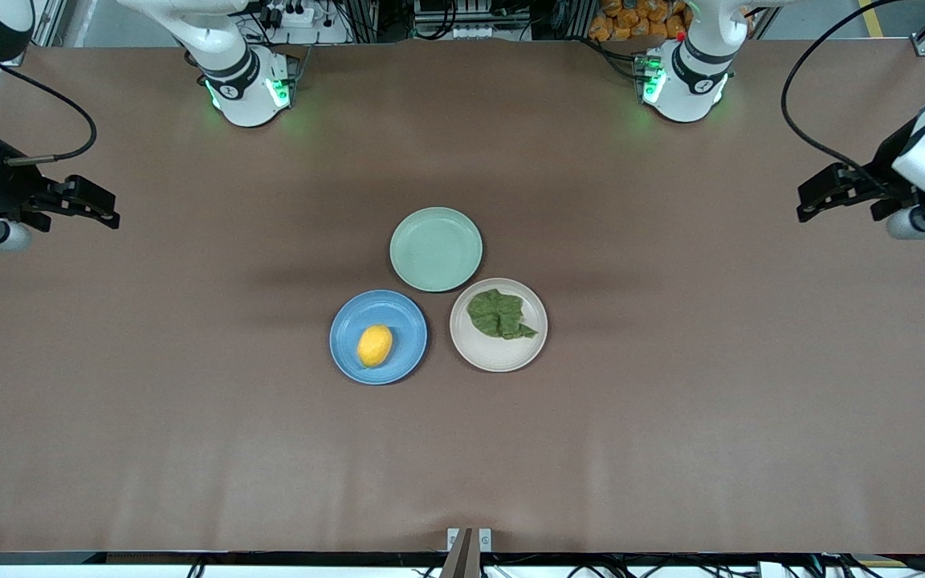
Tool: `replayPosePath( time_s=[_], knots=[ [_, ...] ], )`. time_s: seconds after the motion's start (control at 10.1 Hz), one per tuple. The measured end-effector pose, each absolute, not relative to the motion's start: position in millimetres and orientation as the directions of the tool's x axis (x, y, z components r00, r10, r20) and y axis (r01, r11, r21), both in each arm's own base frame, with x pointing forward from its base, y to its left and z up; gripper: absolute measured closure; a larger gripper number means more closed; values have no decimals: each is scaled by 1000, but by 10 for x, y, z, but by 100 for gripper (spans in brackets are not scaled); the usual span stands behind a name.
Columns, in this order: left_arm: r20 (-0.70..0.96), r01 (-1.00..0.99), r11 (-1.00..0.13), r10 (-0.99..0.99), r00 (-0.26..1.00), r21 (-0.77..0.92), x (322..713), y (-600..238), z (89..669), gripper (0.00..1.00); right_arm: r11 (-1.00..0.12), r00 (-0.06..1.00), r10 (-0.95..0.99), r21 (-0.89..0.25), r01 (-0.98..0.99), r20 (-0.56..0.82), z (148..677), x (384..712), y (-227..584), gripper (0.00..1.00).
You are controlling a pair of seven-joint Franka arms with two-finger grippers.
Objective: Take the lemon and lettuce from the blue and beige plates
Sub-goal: 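Reach the right gripper to the lemon while the left gripper reaches the lettuce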
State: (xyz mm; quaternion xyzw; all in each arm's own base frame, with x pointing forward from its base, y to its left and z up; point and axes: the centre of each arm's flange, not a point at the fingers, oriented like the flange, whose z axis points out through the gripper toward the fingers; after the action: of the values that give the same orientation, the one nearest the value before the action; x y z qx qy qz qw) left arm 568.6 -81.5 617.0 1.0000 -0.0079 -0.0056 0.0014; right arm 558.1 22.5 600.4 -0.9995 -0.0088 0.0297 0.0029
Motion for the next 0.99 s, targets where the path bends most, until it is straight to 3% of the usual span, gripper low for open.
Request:
replayPosePath(
  time_s=[0.4,0.79,0.99],
  knots=[
    [117,-106,-993,-99,988,57,6110,-1784,5593,0,-978,979,-192,-66,-196,-66,5555,5866,860,0],
    [236,-54,-978,-5,972,200,6227,-3363,4540,0,-913,913,-393,-73,-401,-107,4339,6272,1825,0],
    [287,-89,-965,-14,958,249,6283,-3754,3887,0,-882,880,-457,-63,-467,-128,3781,6345,2214,0]
  ],
)
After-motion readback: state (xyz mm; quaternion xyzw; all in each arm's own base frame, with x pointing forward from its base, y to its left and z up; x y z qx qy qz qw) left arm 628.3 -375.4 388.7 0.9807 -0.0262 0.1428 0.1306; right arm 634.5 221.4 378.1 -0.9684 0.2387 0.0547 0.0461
